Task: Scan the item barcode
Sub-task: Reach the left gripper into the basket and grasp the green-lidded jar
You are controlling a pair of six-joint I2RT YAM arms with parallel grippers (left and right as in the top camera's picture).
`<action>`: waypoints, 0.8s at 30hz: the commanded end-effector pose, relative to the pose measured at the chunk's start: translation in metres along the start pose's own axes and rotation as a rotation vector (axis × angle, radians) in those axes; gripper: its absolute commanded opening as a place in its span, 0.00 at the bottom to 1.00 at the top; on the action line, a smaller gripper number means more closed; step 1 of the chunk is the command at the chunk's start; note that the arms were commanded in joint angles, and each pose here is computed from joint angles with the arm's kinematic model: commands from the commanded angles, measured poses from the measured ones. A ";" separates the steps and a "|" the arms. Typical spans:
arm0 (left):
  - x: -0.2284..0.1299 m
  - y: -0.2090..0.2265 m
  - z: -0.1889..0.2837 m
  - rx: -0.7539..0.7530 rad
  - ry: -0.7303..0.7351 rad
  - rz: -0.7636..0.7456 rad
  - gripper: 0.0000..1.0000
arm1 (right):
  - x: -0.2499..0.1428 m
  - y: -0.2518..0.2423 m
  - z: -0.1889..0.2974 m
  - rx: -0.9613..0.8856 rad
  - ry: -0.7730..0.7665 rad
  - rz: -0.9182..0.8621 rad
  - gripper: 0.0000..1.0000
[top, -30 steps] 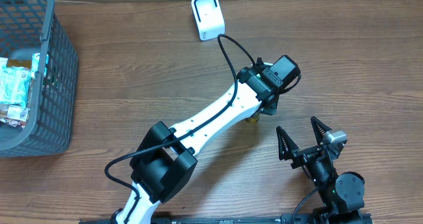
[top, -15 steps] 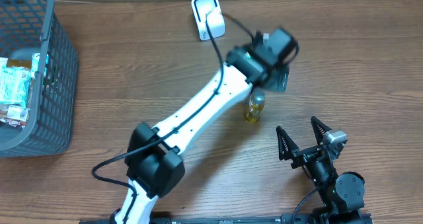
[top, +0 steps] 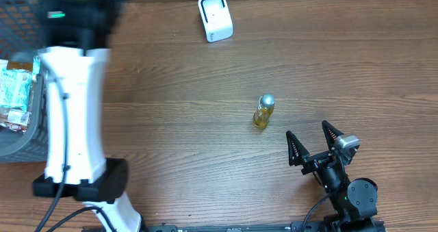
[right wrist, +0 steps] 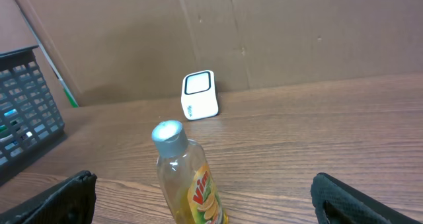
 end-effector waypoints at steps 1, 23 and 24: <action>0.012 0.084 -0.022 0.078 0.067 0.027 1.00 | -0.003 0.000 0.000 -0.002 0.001 0.008 1.00; -0.078 0.266 -0.125 0.003 0.378 0.132 1.00 | -0.003 0.000 0.000 -0.002 0.001 0.008 1.00; -0.087 0.265 -0.131 -0.018 0.390 0.112 1.00 | -0.003 0.000 0.000 -0.001 0.001 0.008 1.00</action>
Point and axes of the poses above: each gripper's point midway between its finger pads, its own z axis back along the fingers, its own y axis along the line the jaws close on, x = y × z, the point moved 4 cm from there along z, back along the fingers, and after that the axes turned 11 degrees about z, right-handed, at the moved point
